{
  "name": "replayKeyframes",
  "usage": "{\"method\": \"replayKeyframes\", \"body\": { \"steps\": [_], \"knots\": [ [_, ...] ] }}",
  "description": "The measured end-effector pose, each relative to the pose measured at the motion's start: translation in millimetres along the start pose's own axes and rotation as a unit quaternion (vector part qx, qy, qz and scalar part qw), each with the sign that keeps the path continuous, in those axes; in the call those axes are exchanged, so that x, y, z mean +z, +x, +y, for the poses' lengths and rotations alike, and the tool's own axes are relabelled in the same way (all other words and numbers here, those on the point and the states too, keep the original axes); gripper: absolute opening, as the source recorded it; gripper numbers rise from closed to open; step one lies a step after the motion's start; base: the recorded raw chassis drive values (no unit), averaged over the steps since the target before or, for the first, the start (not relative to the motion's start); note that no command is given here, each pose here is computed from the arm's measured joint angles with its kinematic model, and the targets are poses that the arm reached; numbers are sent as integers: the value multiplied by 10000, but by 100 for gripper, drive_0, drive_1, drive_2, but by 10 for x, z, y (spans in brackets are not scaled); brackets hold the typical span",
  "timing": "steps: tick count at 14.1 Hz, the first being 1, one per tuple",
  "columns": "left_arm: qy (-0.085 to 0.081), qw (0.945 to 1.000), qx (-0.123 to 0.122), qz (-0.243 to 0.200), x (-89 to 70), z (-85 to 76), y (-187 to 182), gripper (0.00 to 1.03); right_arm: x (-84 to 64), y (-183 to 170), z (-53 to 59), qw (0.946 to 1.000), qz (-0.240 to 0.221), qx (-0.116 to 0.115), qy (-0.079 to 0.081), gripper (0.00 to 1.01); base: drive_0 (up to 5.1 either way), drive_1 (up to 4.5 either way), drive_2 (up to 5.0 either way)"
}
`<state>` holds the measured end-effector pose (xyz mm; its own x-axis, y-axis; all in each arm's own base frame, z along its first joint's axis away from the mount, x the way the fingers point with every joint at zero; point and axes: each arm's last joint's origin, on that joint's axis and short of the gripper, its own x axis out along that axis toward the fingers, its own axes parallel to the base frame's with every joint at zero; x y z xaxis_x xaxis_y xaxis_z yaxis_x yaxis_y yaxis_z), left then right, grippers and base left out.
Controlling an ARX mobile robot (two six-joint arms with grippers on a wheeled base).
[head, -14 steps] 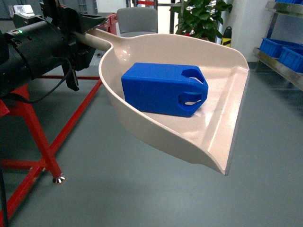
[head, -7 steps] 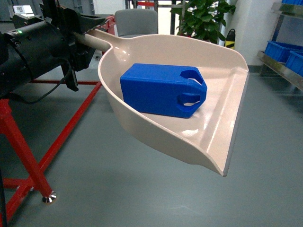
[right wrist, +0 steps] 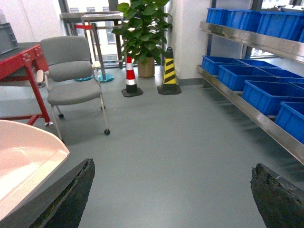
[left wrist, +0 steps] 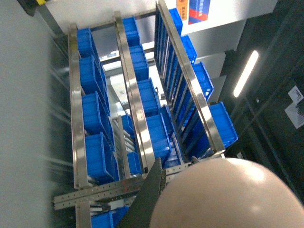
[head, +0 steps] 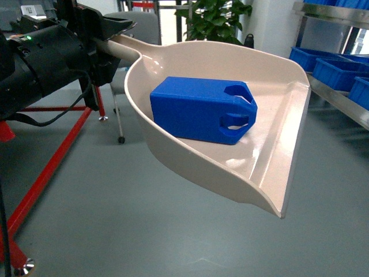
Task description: Place part in tray to right shelf
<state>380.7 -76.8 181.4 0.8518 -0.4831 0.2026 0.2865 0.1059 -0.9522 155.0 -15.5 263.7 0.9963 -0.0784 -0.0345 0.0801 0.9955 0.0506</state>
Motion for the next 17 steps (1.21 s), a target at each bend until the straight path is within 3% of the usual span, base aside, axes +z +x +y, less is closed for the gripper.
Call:
{"method": "replayKeyframes", "body": {
  "steps": [17],
  "knots": [
    [6,10000,8,-35,23,4,-7,12,2,-2,0,10000,-8,-7,0,98,-178,-178,-178]
  ]
}}
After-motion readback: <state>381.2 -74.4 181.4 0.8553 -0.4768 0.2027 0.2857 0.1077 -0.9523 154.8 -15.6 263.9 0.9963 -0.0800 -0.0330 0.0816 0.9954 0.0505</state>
